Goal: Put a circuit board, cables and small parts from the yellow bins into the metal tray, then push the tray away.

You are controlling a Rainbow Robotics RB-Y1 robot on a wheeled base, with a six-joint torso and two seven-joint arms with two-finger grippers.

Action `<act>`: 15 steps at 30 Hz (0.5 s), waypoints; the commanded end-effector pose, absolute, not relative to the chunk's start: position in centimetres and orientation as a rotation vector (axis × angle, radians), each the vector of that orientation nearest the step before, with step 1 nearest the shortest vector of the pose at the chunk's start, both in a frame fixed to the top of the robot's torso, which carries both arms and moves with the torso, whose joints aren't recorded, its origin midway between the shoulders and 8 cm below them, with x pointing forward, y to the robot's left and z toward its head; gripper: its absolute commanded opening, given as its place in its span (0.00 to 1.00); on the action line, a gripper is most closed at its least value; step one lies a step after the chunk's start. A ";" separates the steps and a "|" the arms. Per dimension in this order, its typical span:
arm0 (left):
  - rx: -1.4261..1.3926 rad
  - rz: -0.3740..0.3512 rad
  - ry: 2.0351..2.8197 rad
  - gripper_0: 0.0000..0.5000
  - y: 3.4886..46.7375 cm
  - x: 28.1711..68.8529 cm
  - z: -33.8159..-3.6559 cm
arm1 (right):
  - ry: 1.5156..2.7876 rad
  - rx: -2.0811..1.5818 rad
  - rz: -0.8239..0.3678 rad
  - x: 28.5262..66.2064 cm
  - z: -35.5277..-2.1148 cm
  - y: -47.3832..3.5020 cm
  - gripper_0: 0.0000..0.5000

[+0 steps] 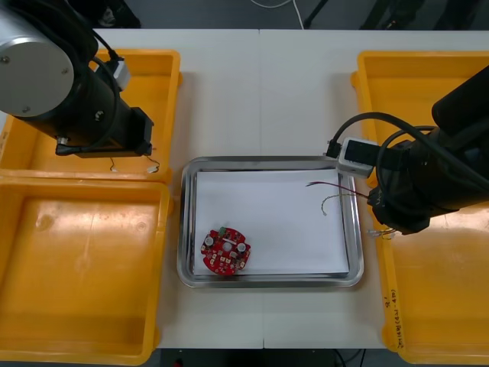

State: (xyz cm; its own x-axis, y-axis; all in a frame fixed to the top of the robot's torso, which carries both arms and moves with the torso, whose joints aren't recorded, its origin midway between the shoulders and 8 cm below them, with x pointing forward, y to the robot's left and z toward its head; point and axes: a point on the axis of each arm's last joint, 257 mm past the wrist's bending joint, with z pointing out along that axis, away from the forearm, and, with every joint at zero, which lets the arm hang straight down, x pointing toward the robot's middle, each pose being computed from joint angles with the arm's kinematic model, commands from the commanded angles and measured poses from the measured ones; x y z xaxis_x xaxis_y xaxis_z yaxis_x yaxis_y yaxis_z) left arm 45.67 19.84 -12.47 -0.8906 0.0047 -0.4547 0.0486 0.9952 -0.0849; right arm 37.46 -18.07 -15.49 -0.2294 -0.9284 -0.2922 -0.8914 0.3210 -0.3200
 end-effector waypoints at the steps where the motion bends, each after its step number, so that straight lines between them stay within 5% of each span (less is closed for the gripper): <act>1: 0.024 -0.078 2.624 1.00 23.6 45.8 -10.8 | 2.037 -1.738 -0.141 38.0 -15.0 -16.3 0.00; 15: -0.019 -0.030 2.639 1.00 28.5 46.5 -10.7 | 1.894 -1.946 -0.197 37.3 -17.5 -14.5 0.00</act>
